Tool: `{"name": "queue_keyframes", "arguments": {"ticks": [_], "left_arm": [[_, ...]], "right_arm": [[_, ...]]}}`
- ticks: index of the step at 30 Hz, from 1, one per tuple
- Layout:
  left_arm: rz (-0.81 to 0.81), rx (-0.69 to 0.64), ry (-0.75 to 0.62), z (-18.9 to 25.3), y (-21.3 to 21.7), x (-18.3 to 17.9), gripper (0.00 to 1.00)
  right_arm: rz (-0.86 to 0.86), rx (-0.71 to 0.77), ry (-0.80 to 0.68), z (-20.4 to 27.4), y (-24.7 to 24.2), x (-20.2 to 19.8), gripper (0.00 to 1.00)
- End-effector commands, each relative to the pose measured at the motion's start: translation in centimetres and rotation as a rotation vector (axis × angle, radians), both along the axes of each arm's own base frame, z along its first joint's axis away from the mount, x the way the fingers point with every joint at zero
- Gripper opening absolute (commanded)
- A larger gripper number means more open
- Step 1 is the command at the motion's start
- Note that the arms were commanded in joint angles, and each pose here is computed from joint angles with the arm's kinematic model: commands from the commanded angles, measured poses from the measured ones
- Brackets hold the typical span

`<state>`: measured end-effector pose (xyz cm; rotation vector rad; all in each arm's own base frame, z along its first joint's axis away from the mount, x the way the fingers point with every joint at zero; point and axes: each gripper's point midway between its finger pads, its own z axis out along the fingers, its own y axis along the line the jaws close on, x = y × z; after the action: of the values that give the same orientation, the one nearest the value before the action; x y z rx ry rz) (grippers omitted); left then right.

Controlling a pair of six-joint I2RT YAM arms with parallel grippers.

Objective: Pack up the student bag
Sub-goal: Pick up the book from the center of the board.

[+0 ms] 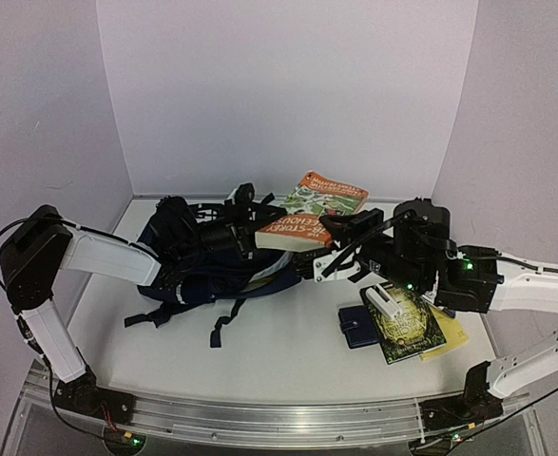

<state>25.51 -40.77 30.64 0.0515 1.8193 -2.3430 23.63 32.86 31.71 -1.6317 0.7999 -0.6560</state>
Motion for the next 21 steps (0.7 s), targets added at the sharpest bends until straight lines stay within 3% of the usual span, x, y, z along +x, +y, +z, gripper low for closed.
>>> {"name": "queue_keyframes", "arguments": {"ticks": [1, 2, 5, 8, 10, 12, 16, 21], "left_arm": [[0.003, -0.078, -0.113, 3.0, 0.3, -0.4, 0.22], [0.009, -0.077, -0.116, 3.0, 0.4, -0.3, 0.15], [0.043, -0.074, -0.132, 3.2, 0.8, 0.1, 0.01], [0.104, -0.054, -0.14, 3.2, 2.0, 1.0, 0.0], [0.151, -0.035, -0.142, 3.1, 3.1, 1.8, 0.0], [0.202, -0.002, -0.141, 2.8, 4.3, 3.0, 0.0], [0.302, 0.058, -0.154, 2.7, 6.7, 5.4, 0.0], [0.395, 0.097, -0.232, 3.4, 9.4, 7.1, 0.0]], "right_arm": [[0.031, 0.15, -0.077, 4.7, -0.3, -1.0, 0.04], [0.03, 0.156, -0.075, 4.8, -0.4, -1.0, 0.09], [0.002, 0.189, -0.049, 5.1, -0.9, -0.8, 0.39], [-0.055, 0.209, 0.023, 5.1, -1.7, -0.5, 0.77], [-0.108, 0.223, 0.1, 4.6, -2.3, -0.2, 0.92], [-0.187, 0.225, 0.178, 4.3, -3.0, 0.4, 0.97], [-0.333, 0.264, 0.4, 3.2, -3.7, 2.3, 0.98], [-0.531, 0.381, 0.813, 1.2, -6.0, 6.9, 0.98]]}}
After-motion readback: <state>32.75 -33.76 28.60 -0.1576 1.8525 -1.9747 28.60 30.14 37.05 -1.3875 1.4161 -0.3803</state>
